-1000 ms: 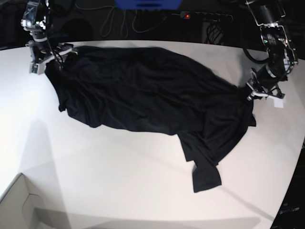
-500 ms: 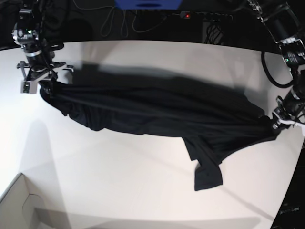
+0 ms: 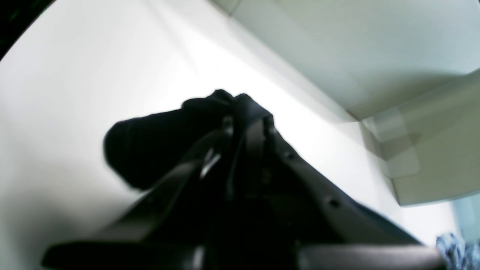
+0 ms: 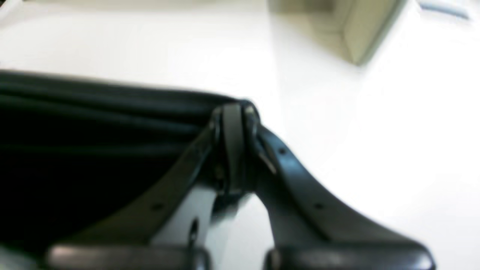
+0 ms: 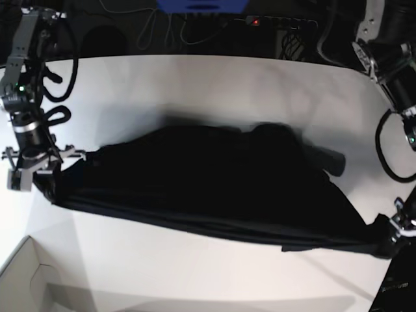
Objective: Layout the t-shirt on the table in an organized manner, then fold the t-shirt properly
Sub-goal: 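Lift the shirt high with both grippers and shake it out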
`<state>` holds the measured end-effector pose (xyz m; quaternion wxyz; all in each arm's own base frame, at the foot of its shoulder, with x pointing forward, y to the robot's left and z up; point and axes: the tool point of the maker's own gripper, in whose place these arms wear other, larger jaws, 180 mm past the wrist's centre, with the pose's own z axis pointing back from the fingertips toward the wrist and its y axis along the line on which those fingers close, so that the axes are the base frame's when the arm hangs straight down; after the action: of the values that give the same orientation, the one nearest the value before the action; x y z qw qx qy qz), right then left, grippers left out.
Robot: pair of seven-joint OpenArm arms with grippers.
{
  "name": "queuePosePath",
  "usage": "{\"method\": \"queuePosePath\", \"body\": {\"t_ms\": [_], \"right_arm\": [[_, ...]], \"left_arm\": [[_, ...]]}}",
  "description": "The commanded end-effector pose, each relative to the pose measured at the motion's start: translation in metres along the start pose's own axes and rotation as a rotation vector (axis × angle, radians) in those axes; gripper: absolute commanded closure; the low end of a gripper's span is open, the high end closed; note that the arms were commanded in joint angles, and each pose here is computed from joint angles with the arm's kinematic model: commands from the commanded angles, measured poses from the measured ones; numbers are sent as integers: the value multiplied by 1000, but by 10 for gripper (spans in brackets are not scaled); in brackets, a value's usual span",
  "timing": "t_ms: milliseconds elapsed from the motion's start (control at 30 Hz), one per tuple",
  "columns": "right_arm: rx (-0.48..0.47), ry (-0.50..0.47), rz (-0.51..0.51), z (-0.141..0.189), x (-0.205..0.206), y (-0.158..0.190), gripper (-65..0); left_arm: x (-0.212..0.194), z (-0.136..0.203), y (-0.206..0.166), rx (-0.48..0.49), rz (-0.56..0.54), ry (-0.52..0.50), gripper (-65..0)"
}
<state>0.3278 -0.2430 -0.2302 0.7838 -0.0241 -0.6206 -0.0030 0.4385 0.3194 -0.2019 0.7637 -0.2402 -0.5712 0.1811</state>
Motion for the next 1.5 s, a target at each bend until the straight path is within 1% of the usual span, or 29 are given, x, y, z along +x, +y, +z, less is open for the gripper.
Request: {"method": "queuePosePath", "body": {"t_ms": [0,100,200,267,367,433,500,600,667,733,767,833,867,933,1000,1067,1133,1233,1267,1333,1367,1467], "right_arm": [[5,-74,16,-3,24,0,0],[-1,-78,28,-15,45,-3,0],[-17,-96,41,-30,68,-13,0],[-35,-120,43,-42,85,-25,0],[-47,-128,60,-66,106,-40,0],[-60,-131,73,-82,121,-53,0],[-44,-149,96,-98,145,-55,0],[-3,-201,152,-114,191,-54,0],[1,-256,150,-121,231,-56,0],[-6,-308,135,-122,269,-60,0],[-22,-330,127,-120,286,-69,0],[-42,-380,107,-114,321,-81,0],[-43,-401,105,-112,334,-82,0],[-46,-440,111,-104,358,-82,0],[-59,-467,127,-93,368,-87,0],[-62,-434,151,-95,348,-85,0],[-55,-390,185,-95,319,-78,0],[-64,-308,199,-91,253,-82,0],[-54,-286,200,-90,235,-77,0],[-25,-240,175,-86,192,-62,0],[-23,-217,162,-82,175,-60,0],[0,-133,124,-72,119,-46,0]], "left_arm": [[25,-3,-14,-34,-26,-53,-2],[25,-20,-23,-57,-15,-30,-2],[28,-37,-29,-76,23,-16,-2],[41,-47,-35,-91,49,-28,-2],[54,-63,-46,-120,110,-36,-2],[71,-74,-56,-134,132,-45,-2],[93,-83,-65,-123,117,-81,-2],[117,-100,-93,-141,114,-122,-2],[135,-106,-112,-156,104,-137,-2],[146,-109,-126,-178,109,-144,-2],[152,-111,-138,-195,105,-149,-2],[171,-109,-155,-216,97,-171,-2],[180,-108,-161,-226,94,-182,-2],[193,-103,-171,-246,89,-205,-2],[195,-102,-173,-250,86,-203,-2],[191,-102,-170,-245,87,-194,-2],[166,-109,-150,-212,97,-155,-2],[135,-112,-127,-174,98,-117,-2],[119,-112,-117,-164,106,-87,-2],[85,-109,-103,-171,133,-28,-2],[69,-106,-94,-168,144,1,-2],[18,-90,-59,-134,170,73,-2]]}}
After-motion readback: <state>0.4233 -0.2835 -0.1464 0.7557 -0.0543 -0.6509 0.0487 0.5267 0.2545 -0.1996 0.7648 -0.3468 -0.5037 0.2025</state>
